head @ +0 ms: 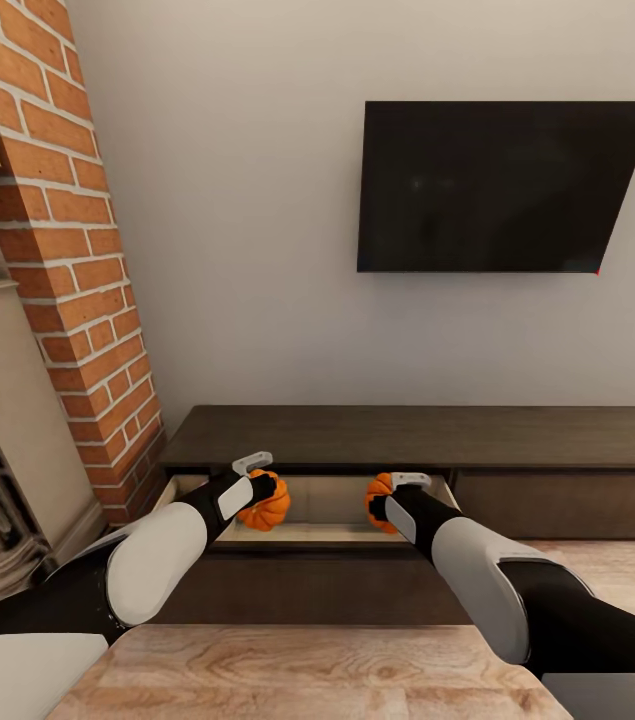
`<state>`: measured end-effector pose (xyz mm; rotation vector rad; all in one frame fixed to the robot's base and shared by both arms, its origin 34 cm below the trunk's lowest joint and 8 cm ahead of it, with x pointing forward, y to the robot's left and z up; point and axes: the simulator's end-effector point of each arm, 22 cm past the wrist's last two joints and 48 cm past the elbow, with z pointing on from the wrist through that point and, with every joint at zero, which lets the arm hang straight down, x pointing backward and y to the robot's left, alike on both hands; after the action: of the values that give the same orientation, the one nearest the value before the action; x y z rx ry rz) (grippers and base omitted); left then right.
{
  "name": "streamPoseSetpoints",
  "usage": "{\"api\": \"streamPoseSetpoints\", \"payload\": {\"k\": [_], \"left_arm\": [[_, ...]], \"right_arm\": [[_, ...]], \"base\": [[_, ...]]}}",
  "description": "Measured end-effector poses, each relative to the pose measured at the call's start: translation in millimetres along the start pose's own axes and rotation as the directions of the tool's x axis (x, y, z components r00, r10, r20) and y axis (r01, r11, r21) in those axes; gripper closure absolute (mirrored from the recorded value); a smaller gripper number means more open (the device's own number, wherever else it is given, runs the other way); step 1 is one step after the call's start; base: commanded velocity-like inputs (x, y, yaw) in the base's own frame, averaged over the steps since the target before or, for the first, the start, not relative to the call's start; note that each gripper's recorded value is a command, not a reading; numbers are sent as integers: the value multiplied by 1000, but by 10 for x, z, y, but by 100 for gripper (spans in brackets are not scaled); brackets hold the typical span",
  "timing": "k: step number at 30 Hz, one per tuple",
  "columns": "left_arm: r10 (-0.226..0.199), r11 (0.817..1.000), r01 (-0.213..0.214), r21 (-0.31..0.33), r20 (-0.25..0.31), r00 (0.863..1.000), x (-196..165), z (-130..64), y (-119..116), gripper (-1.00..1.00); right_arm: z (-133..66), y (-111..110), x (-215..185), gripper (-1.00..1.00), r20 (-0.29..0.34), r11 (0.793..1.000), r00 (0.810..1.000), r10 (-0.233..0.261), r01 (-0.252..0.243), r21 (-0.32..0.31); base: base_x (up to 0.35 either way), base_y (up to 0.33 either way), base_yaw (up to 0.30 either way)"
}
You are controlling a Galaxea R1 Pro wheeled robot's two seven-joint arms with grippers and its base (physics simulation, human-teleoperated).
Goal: Place each of the two pumpkins and all three candles from the living room inside a cabinet in the living room (use any cabinet), then make sure every cabinet is closed, and position the cauldron so it is next to a table in the living room.
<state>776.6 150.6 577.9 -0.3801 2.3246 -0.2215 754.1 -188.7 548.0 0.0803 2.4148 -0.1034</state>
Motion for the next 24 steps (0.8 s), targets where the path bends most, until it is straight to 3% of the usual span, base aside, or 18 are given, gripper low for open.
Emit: {"api": "streamPoseSetpoints", "payload": {"k": [1, 2, 24], "left_arm": [[1, 1000, -1, 0, 0, 1000, 0, 0, 1, -100], [1, 1000, -1, 0, -1, 1000, 2, 0, 0, -100], [-5, 1000, 5, -27, 7, 1000, -61, 10, 170, -100]], "right_arm": [[0, -2, 0, 100, 0, 1000, 1000, 0, 0, 1], [0, -6, -2, -100, 0, 1000, 1000, 0, 0, 1], [10, -98, -40, -100, 10, 1000, 1000, 6, -6, 15]], "base": [[0, 0, 0], [0, 0, 0], [0, 0, 0]]}}
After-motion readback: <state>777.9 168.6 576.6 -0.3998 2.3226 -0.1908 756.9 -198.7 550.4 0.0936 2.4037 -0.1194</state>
